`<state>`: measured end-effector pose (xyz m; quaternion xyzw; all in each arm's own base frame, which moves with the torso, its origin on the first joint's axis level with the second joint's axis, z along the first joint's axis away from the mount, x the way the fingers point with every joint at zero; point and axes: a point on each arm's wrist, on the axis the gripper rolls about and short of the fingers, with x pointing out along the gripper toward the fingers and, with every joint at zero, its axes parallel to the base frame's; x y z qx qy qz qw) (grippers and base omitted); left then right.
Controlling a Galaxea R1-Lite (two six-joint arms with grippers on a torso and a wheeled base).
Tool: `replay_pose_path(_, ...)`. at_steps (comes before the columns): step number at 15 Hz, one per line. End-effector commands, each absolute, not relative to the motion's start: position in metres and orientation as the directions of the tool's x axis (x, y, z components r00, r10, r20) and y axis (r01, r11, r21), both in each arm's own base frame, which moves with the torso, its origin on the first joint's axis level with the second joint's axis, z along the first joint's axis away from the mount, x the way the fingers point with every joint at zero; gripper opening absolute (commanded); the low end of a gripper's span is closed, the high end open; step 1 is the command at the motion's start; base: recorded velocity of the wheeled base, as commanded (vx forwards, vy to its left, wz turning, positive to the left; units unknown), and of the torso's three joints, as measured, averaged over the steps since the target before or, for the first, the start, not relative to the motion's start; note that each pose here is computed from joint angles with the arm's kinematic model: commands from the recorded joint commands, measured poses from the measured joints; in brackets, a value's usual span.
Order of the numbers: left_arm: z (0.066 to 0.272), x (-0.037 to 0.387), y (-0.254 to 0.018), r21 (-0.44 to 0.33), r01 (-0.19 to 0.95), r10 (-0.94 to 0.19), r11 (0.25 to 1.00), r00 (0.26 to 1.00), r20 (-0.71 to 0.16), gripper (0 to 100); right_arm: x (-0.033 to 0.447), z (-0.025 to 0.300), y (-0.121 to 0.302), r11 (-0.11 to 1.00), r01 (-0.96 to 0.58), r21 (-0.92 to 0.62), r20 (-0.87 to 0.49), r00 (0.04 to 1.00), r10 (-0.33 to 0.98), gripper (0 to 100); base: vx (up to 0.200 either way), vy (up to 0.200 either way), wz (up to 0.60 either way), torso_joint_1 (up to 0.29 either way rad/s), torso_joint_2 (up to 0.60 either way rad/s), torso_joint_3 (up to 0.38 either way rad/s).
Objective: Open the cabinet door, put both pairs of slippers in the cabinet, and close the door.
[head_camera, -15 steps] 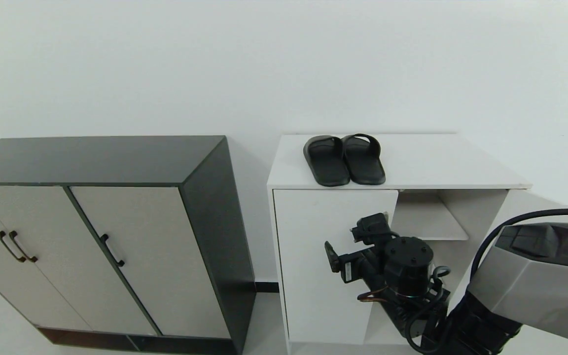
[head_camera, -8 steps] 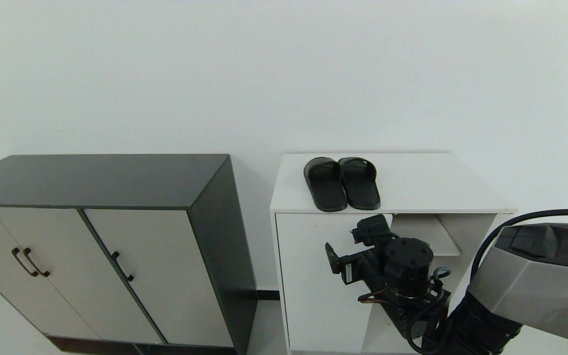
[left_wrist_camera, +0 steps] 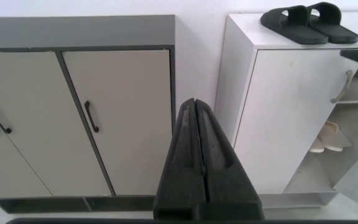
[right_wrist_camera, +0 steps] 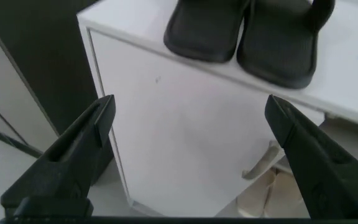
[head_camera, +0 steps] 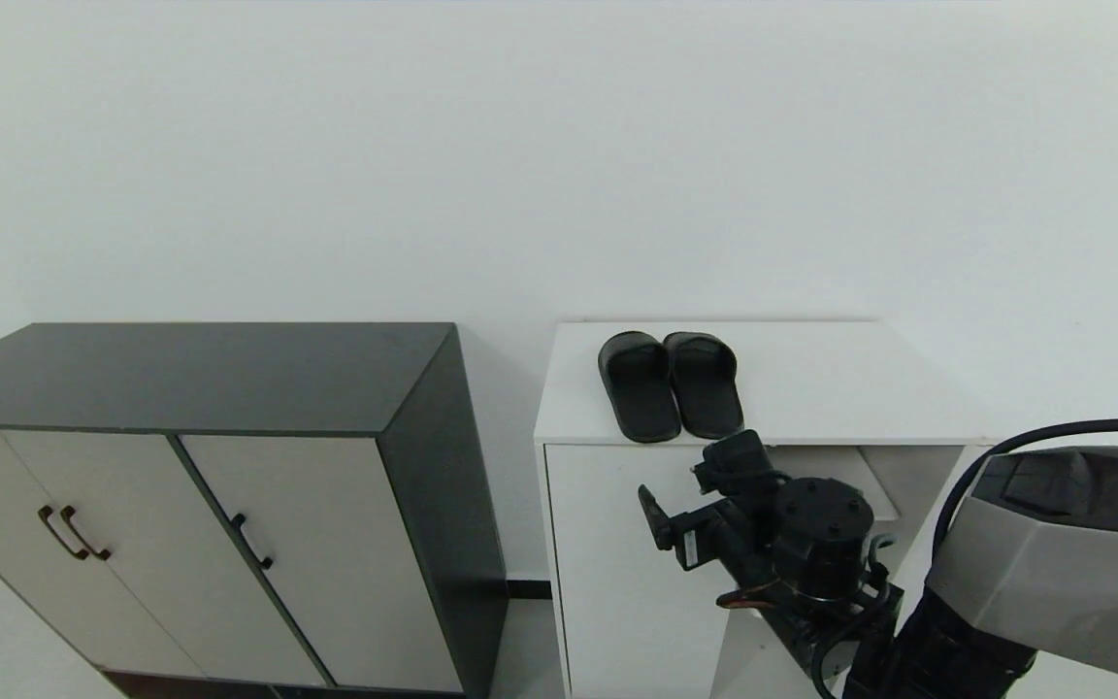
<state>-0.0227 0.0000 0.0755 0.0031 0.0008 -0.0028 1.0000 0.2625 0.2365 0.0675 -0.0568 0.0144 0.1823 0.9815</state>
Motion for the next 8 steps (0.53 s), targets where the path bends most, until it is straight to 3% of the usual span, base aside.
replay_pose_path(1, 0.076, -0.023, 0.0, 0.006, 0.006, -0.006, 1.0, 1.0, -0.003, 0, 0.261, 0.067, 0.236, 0.924, -0.365, -0.115, -0.05, 0.931, 0.362, 100, 0.0, 0.0, 0.0, 0.0, 0.0, 0.0)
replay_pose_path(4, 0.076, -0.023, 0.0, 0.021, 0.006, -0.006, 1.0, 1.0, -0.003, 0, 0.256, 0.093, 0.236, 0.919, -0.382, -0.103, -0.135, 0.92, 0.367, 100, 0.0, 0.0, 0.0, 0.0, 0.0, 0.0)
replay_pose_path(6, 0.076, -0.023, 0.0, 0.012, 0.005, -0.005, 1.0, 1.0, -0.003, 0, 0.262, 0.134, 0.245, 0.932, -0.357, -0.069, -0.163, 0.925, 0.342, 100, 0.0, 0.0, 0.0, 0.0, 0.0, 0.0)
replay_pose_path(8, 0.076, -0.023, 0.0, 0.012, 0.005, -0.005, 1.0, 1.0, -0.003, 0, 0.268, 0.156, 0.249, 0.949, -0.312, -0.041, -0.175, 0.938, 0.3, 100, 0.0, 0.0, 0.0, 0.0, 0.0, 0.0)
